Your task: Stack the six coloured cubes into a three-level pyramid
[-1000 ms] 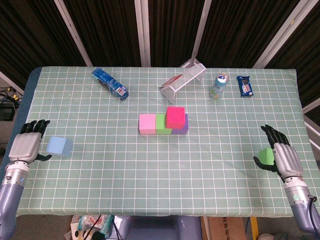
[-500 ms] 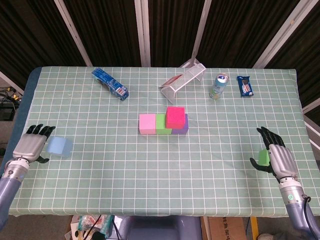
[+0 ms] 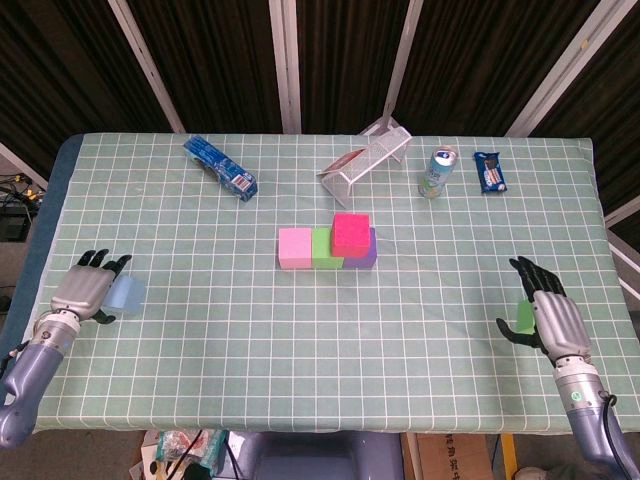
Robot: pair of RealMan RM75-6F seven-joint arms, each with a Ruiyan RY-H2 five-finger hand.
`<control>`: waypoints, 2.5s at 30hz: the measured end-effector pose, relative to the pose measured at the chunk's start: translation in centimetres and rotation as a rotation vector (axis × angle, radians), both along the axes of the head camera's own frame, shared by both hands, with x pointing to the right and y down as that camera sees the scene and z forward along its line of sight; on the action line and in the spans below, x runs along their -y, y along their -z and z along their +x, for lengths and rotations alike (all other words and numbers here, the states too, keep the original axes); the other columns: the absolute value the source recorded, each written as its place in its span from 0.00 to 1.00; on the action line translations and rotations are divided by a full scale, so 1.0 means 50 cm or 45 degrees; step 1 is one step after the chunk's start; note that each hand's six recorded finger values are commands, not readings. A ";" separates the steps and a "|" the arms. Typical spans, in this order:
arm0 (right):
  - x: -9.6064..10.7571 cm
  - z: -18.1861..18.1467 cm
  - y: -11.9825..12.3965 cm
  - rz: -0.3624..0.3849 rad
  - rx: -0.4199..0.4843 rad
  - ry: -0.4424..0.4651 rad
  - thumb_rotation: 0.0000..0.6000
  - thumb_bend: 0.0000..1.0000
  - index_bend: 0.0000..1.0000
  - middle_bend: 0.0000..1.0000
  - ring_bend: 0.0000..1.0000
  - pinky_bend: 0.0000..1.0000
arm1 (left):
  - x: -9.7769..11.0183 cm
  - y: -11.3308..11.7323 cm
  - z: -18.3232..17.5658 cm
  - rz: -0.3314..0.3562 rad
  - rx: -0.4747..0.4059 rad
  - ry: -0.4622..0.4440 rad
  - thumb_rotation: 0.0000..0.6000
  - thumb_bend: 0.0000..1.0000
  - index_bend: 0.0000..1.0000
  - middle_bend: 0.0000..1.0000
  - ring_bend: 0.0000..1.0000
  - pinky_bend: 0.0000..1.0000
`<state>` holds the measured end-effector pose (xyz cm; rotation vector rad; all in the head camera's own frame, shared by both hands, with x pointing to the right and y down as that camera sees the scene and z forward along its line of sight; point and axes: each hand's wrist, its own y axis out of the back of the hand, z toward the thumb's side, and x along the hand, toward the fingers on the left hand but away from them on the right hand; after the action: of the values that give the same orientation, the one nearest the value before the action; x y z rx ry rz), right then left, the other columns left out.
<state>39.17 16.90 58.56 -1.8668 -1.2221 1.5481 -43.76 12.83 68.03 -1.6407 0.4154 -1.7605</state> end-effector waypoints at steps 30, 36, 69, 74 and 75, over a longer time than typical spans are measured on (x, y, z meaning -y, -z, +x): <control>0.003 0.001 0.005 0.004 0.036 -0.013 1.00 0.35 0.00 0.00 0.00 0.02 | 0.161 0.056 0.233 0.154 -0.260 0.084 1.00 0.26 0.00 0.46 0.07 0.08; 0.006 0.005 0.010 0.013 0.045 -0.024 1.00 0.35 0.00 0.00 0.00 0.02 | 0.190 0.029 0.290 0.128 -0.217 0.083 1.00 0.26 0.00 0.46 0.07 0.08; -0.004 -0.004 0.000 -0.017 0.051 -0.010 1.00 0.35 0.00 0.00 0.00 0.02 | 0.188 -0.030 0.319 0.088 -0.173 0.017 1.00 0.13 0.00 0.19 0.06 0.08; -0.005 -0.005 -0.001 -0.015 0.048 -0.007 1.00 0.35 0.00 0.00 0.00 0.02 | 0.188 -0.027 0.320 0.091 -0.188 -0.105 1.00 0.13 0.00 0.22 0.06 0.08; -0.005 -0.005 -0.001 -0.014 0.047 -0.007 1.00 0.35 0.00 0.00 0.00 0.02 | 0.188 -0.028 0.320 0.088 -0.191 -0.125 1.00 0.13 0.00 0.22 0.06 0.08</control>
<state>38.92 17.13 58.60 -1.9090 -1.2379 1.5325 -27.76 3.45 69.42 -1.7202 0.4518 -1.5404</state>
